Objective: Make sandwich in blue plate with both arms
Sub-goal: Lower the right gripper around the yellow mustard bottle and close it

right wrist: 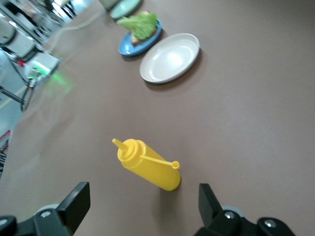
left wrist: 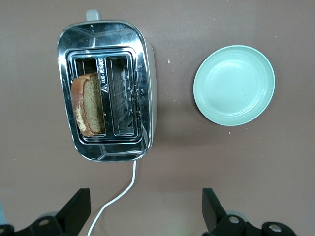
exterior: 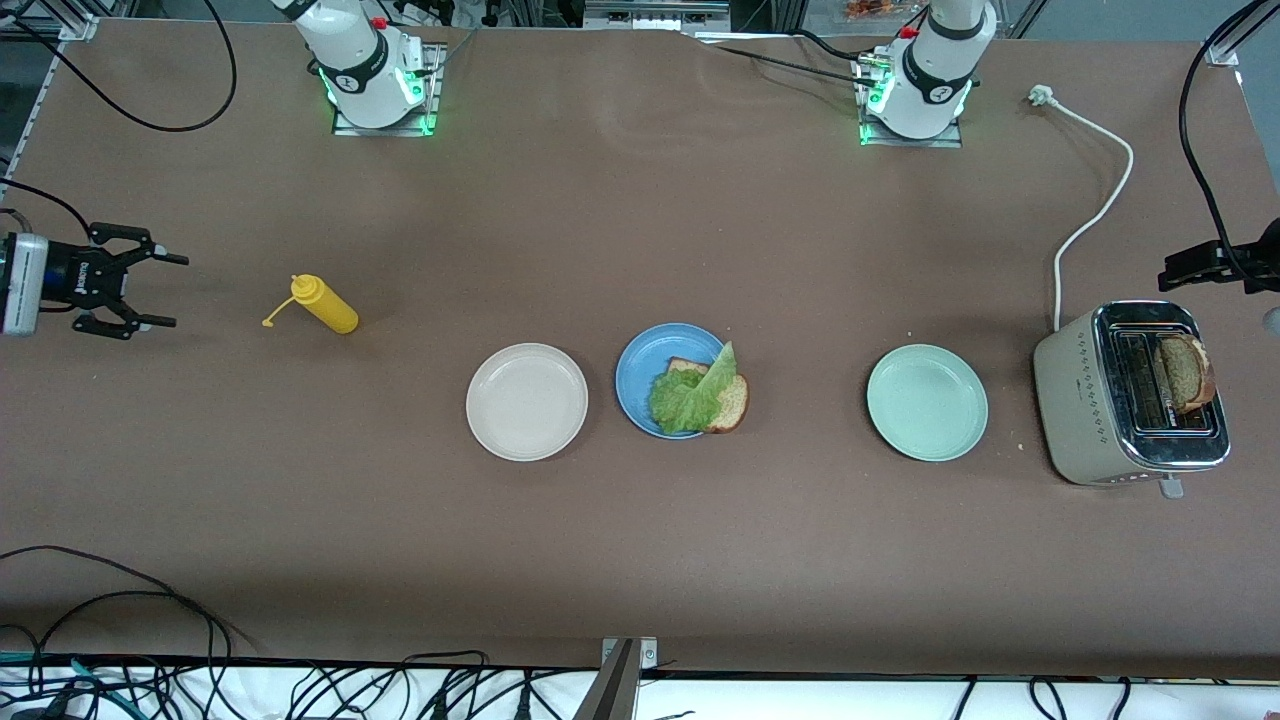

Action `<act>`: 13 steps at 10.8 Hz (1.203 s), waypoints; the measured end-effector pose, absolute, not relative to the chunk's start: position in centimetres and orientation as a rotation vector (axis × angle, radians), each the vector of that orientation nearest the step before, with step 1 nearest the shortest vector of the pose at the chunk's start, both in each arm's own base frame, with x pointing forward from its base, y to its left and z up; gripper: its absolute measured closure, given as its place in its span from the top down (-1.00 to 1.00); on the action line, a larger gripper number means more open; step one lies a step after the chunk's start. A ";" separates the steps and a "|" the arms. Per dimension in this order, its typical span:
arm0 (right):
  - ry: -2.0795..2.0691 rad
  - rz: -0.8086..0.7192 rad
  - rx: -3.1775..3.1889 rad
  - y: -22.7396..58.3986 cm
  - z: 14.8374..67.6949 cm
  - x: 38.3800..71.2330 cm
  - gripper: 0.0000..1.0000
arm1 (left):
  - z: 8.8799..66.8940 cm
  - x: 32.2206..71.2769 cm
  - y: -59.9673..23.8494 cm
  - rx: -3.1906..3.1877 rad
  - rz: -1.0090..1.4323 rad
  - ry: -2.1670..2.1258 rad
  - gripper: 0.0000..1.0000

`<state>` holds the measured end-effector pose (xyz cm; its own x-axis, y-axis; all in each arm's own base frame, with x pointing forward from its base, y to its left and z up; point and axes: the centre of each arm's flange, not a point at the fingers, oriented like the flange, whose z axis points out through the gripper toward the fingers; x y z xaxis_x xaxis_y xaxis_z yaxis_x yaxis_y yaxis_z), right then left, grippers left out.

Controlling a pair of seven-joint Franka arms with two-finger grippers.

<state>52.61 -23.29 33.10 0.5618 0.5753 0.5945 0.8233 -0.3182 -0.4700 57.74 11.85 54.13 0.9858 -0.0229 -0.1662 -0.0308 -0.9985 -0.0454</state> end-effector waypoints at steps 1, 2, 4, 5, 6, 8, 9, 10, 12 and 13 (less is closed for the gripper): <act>-1.125 -0.457 -1.957 -24.0 30.8 51.7 0.96 | 54.6 57.9 11.8 -3.082 0.242 0.043 1.00; -1.130 -0.495 -1.909 -24.8 28.5 51.0 0.96 | 55.1 57.9 11.4 -3.083 0.237 0.053 1.00; -1.135 -0.546 -1.845 -25.6 24.5 50.1 0.96 | 55.9 58.0 9.2 -3.117 0.241 0.095 1.00; -1.127 -0.566 -1.822 -25.6 22.8 49.9 0.96 | 56.1 58.1 7.7 -3.119 0.238 0.132 1.00; -1.118 -0.586 -1.798 -25.3 21.5 49.8 0.96 | 56.2 58.2 6.7 -3.119 0.238 0.159 1.00; -1.106 -0.639 -1.755 -24.5 19.9 49.7 0.96 | 56.1 58.3 5.5 -3.119 0.243 0.195 1.00; -1.105 -0.673 -1.732 -24.1 19.3 49.5 0.96 | 56.1 58.4 4.5 -3.117 0.244 0.222 1.00; -1.104 -0.707 -1.709 -23.8 18.5 49.2 0.96 | 56.1 58.5 3.7 -3.116 0.244 0.243 1.00; -1.104 -0.753 -1.669 -22.9 16.5 49.0 0.96 | 56.1 58.5 3.4 -3.115 0.244 0.254 1.00; -1.110 -0.761 -1.652 -22.5 15.5 48.8 0.96 | 56.1 58.5 3.4 -3.115 0.244 0.254 1.00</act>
